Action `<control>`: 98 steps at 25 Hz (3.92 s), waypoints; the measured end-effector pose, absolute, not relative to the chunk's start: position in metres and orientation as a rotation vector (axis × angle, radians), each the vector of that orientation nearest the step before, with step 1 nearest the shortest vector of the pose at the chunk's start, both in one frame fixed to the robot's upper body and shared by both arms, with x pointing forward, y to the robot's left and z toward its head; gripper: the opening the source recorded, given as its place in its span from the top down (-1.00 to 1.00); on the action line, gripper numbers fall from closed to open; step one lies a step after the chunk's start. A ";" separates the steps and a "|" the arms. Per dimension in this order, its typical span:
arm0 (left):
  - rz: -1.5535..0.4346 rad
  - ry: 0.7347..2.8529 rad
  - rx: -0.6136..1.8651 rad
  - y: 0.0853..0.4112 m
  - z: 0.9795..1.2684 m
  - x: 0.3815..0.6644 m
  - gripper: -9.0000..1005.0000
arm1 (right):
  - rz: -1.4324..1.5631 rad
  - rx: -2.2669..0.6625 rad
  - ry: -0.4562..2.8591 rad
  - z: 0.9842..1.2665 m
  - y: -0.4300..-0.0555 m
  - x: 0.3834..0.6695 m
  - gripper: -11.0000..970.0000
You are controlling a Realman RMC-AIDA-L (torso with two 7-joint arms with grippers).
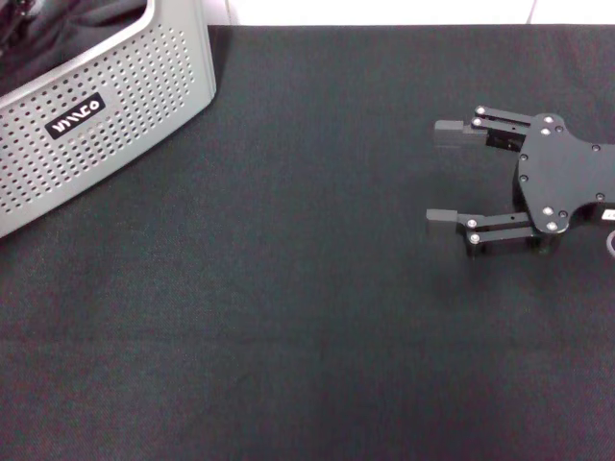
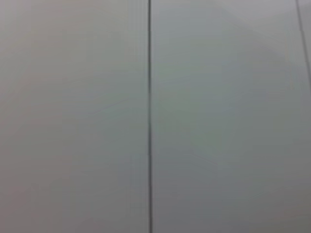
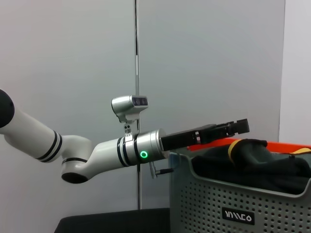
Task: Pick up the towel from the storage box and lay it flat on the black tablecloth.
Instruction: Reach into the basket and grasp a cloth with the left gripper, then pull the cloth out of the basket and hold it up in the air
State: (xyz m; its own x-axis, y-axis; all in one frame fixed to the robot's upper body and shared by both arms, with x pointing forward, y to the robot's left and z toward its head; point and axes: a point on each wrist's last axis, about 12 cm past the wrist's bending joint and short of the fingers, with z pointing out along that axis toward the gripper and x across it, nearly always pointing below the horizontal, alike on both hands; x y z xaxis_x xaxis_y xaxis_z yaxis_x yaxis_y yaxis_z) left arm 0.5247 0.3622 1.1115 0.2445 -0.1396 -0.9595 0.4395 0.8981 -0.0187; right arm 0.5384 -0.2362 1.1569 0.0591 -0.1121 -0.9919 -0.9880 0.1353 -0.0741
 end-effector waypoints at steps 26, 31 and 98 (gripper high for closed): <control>-0.247 1.295 0.273 0.355 1.082 0.514 -0.06 | 0.990 -1.210 1.294 1.160 -0.236 0.542 -0.82; -0.218 1.287 0.248 0.357 1.080 0.513 -0.05 | 0.992 -1.210 1.294 1.160 -0.237 0.541 -0.82; -1.379 0.694 0.417 0.319 1.188 0.461 0.91 | 1.033 -1.185 1.221 1.154 -0.247 0.524 -0.82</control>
